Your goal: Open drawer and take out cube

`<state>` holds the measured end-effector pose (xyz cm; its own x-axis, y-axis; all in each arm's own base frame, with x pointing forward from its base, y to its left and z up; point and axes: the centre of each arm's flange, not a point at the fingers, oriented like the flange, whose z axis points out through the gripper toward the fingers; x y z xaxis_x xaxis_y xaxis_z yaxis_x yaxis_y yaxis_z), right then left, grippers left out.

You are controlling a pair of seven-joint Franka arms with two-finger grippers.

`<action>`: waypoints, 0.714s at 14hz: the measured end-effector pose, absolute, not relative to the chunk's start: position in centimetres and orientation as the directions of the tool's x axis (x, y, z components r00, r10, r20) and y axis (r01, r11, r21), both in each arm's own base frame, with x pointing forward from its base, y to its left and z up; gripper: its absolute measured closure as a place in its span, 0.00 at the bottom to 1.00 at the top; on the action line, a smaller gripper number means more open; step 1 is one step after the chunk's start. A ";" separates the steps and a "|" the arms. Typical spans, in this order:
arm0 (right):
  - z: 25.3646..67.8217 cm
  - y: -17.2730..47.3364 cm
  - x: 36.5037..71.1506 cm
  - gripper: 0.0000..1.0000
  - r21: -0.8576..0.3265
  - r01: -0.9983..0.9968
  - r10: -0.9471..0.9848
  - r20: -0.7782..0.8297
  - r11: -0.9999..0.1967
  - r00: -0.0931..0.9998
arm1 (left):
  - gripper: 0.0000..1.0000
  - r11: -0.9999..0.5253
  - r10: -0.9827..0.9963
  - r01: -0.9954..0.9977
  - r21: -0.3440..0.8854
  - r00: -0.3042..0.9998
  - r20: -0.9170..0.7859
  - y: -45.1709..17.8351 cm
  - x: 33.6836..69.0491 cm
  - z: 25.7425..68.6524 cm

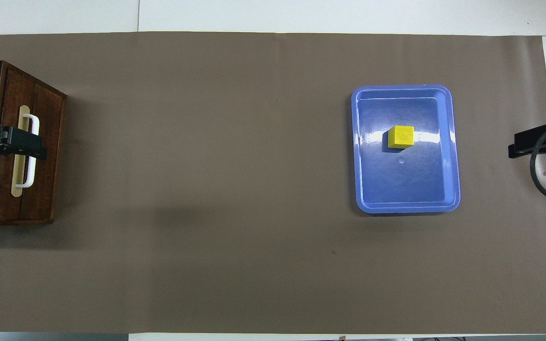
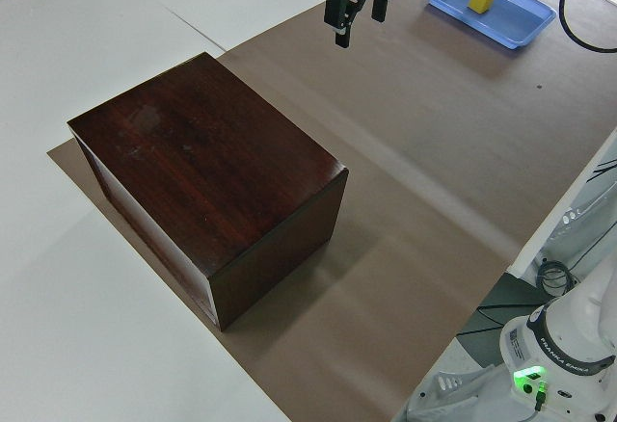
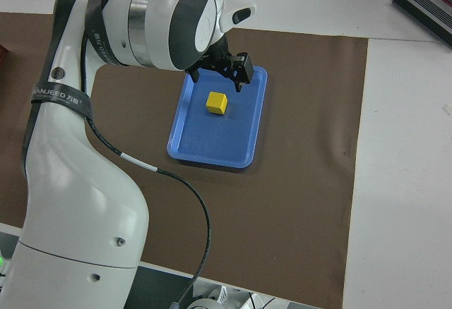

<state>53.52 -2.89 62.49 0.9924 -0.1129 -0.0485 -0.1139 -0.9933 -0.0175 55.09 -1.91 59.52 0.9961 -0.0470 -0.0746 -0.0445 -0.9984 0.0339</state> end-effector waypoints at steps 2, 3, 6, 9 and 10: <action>62.4 -2.9 53.5 0.00 -0.015 -0.110 -0.109 -0.051 -0.994 0.993 | 0.00 -0.998 -0.046 -0.043 0.034 0.996 -0.074 -1.8 55.1 59.5; 62.3 -3.0 53.5 0.00 -0.008 -0.107 -0.106 -0.052 -0.994 0.993 | 0.00 -0.999 -0.044 -0.042 0.034 0.996 -0.074 -1.8 55.1 59.5; 62.1 -3.3 53.5 0.00 0.015 -0.058 -0.058 -0.056 -0.998 0.997 | 0.00 -0.999 -0.043 -0.041 0.034 0.996 -0.074 -1.7 55.1 59.5; 61.9 -3.4 53.5 0.00 0.016 -0.047 -0.047 -0.060 -0.999 0.997 | 0.00 -0.999 -0.043 -0.041 0.034 0.996 -0.074 -1.7 55.1 59.5; 61.9 -3.4 53.4 0.00 0.016 -0.047 -0.048 -0.061 -0.999 0.997 | 0.00 -0.999 -0.043 -0.041 0.034 0.996 -0.074 -1.7 55.1 59.5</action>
